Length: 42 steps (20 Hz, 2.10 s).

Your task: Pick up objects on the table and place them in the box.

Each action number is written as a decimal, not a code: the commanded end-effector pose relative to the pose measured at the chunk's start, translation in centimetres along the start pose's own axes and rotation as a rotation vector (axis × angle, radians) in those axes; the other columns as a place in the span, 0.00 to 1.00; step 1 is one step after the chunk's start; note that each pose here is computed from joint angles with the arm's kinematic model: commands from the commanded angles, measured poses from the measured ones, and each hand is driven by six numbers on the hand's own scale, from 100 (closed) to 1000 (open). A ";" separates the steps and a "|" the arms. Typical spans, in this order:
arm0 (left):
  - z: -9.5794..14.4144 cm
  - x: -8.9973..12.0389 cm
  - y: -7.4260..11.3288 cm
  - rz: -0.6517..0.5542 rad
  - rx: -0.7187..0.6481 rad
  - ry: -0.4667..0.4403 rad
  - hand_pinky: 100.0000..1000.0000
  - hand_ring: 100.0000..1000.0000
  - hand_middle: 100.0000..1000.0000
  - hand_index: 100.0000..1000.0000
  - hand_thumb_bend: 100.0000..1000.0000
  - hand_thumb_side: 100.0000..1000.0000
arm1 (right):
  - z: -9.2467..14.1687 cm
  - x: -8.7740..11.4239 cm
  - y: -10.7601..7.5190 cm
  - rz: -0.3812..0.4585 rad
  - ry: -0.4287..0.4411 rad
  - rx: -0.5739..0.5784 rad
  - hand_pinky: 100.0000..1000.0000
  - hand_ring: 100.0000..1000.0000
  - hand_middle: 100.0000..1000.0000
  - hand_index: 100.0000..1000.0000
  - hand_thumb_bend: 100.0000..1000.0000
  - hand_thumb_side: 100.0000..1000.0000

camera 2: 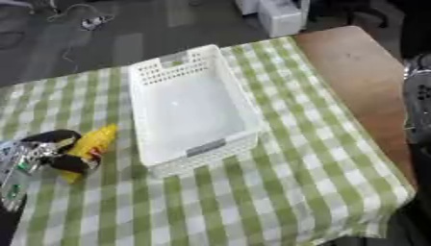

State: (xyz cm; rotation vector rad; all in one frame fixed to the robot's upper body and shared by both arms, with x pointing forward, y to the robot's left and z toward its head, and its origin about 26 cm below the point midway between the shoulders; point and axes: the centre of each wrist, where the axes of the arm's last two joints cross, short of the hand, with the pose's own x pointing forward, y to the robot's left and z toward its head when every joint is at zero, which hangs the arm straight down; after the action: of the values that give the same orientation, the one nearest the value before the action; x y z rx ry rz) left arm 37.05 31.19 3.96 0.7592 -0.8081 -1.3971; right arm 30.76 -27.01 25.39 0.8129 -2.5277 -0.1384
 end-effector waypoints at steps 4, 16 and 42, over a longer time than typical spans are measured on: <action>-1.6 -1.2 -5.1 0.227 0.140 -0.090 0.00 0.00 0.00 0.18 0.00 0.53 | -0.6 0.6 0.3 0.010 -0.024 0.020 0.00 0.41 0.59 0.64 0.25 0.56; -1.4 -1.0 -4.6 0.469 0.429 -0.233 0.00 0.00 0.00 0.18 0.00 0.52 | -0.6 0.6 0.2 0.014 -0.022 0.024 0.00 0.41 0.59 0.63 0.25 0.56; 5.1 3.6 10.7 0.351 0.827 -0.749 0.00 0.00 0.00 0.11 0.00 0.53 | -0.7 0.3 0.6 -0.011 -0.015 0.030 0.00 0.41 0.58 0.63 0.25 0.56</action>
State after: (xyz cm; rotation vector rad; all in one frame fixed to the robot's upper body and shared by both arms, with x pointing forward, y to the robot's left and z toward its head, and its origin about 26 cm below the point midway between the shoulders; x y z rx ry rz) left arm 38.24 27.71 14.75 0.6249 -2.0382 -0.9397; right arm 30.82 -26.72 25.49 0.8244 -2.5279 -0.1334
